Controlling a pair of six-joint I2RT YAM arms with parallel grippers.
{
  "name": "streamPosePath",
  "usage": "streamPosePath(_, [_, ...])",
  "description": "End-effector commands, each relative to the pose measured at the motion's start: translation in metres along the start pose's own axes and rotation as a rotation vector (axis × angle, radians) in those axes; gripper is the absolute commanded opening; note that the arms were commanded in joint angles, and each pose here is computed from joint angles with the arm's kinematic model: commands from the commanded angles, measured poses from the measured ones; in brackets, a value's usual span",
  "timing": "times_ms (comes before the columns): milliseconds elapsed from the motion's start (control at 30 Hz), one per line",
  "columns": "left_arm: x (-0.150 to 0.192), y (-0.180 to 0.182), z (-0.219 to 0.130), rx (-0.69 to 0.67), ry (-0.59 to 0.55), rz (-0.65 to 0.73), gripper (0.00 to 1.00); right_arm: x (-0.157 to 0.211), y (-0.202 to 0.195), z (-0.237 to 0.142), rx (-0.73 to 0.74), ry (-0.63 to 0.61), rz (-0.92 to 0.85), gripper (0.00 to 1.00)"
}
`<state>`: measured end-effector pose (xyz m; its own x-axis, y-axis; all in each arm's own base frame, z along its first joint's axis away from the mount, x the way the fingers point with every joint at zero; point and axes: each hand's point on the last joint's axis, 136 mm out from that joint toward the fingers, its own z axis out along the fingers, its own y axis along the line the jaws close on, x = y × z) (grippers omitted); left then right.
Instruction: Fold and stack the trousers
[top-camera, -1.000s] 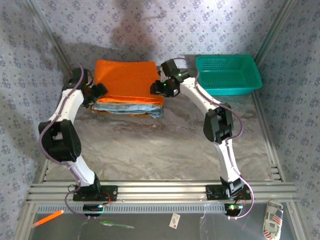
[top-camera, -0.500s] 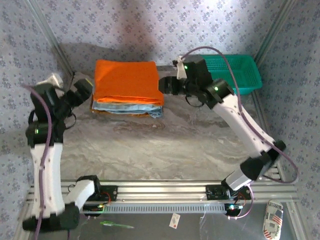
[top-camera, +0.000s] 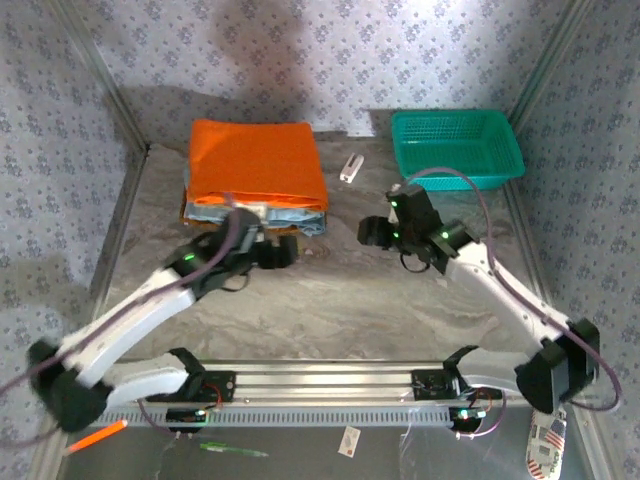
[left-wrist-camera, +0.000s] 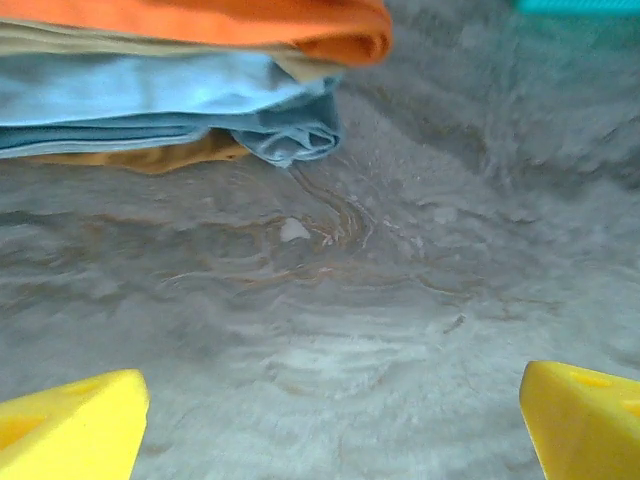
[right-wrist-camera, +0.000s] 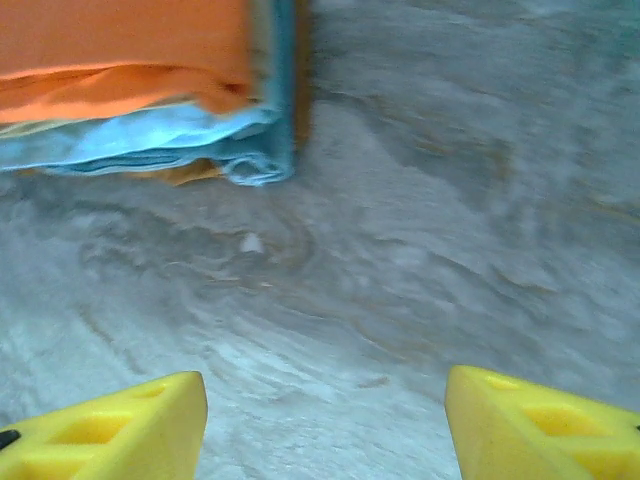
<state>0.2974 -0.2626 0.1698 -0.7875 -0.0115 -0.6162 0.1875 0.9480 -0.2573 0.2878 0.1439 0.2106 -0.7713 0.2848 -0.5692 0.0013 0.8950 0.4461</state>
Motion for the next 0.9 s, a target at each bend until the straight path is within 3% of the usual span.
streamPosePath(0, [-0.045,-0.017,0.035,-0.052,-0.128,-0.072,0.95,-0.004,-0.021,-0.015,0.013,-0.060,0.090,0.71])
streamPosePath(167, [-0.057,-0.001,0.115,-0.173,-0.078,-0.144,0.91,0.012,-0.051,-0.027,0.040,-0.051,0.141,0.73])
streamPosePath(333, [-0.050,0.064,0.172,-0.266,-0.008,-0.310,0.85,0.020,-0.064,-0.035,0.034,-0.040,0.166,0.73])
streamPosePath(633, [-0.039,0.164,0.176,-0.327,0.017,-0.551,0.81,0.013,-0.068,-0.036,0.014,-0.047,0.176,0.73])
streamPosePath(867, [-0.045,0.211,0.159,-0.331,0.036,-0.582,0.79,0.013,-0.065,-0.038,-0.001,-0.051,0.186,0.73])
